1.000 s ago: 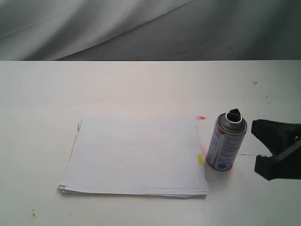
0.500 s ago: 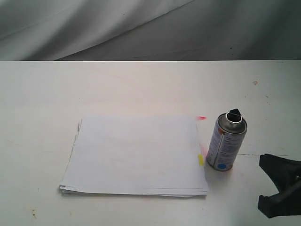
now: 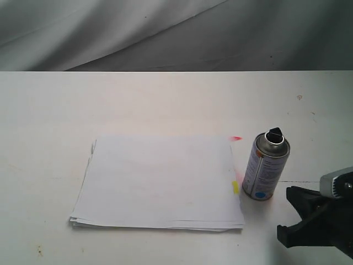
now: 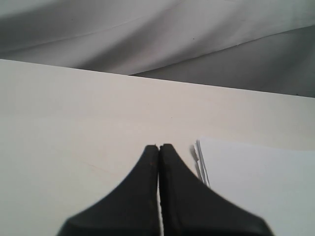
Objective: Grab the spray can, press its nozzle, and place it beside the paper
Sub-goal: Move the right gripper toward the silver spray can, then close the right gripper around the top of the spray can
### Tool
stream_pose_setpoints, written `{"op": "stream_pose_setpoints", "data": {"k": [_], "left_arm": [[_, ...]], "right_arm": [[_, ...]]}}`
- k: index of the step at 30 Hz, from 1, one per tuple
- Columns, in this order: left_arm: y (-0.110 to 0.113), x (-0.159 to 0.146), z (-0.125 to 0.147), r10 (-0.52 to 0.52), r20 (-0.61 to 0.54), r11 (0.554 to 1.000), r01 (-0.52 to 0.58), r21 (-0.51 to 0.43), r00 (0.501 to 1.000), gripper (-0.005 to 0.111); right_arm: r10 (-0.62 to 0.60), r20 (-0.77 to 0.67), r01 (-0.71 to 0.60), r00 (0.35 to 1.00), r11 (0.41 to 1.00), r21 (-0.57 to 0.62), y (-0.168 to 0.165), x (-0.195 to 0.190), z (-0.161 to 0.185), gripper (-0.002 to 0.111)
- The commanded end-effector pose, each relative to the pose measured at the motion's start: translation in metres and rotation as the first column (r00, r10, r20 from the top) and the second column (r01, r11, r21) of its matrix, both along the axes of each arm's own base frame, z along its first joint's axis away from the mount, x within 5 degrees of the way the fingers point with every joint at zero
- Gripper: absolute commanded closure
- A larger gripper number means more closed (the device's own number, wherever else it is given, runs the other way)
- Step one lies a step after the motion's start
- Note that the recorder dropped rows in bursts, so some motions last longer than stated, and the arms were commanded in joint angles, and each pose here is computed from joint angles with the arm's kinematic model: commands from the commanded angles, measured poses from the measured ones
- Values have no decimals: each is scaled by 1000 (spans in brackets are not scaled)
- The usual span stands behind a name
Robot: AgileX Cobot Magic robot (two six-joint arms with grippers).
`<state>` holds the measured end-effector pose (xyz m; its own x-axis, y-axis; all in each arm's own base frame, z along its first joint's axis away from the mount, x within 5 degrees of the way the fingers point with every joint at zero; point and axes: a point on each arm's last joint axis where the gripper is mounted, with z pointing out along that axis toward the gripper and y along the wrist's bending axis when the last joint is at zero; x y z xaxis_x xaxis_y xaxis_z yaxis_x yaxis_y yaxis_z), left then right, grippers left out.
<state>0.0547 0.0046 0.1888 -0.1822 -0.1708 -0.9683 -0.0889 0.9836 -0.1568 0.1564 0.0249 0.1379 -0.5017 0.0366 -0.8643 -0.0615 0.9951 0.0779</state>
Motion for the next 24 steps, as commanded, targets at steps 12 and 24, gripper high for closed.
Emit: {"op": "stream_pose_setpoints", "data": {"k": [12,24], "left_arm": [[0,0,-1,-6,5,1000,6,-1,1000,107],[0,0,-1,-6,5,1000,6,-3,1000,107]], "right_arm": [[-76,-17,76,997,997,22,-4,2,-4,102],[-9,34,9,999,1000,-11,0,4,0,10]]}}
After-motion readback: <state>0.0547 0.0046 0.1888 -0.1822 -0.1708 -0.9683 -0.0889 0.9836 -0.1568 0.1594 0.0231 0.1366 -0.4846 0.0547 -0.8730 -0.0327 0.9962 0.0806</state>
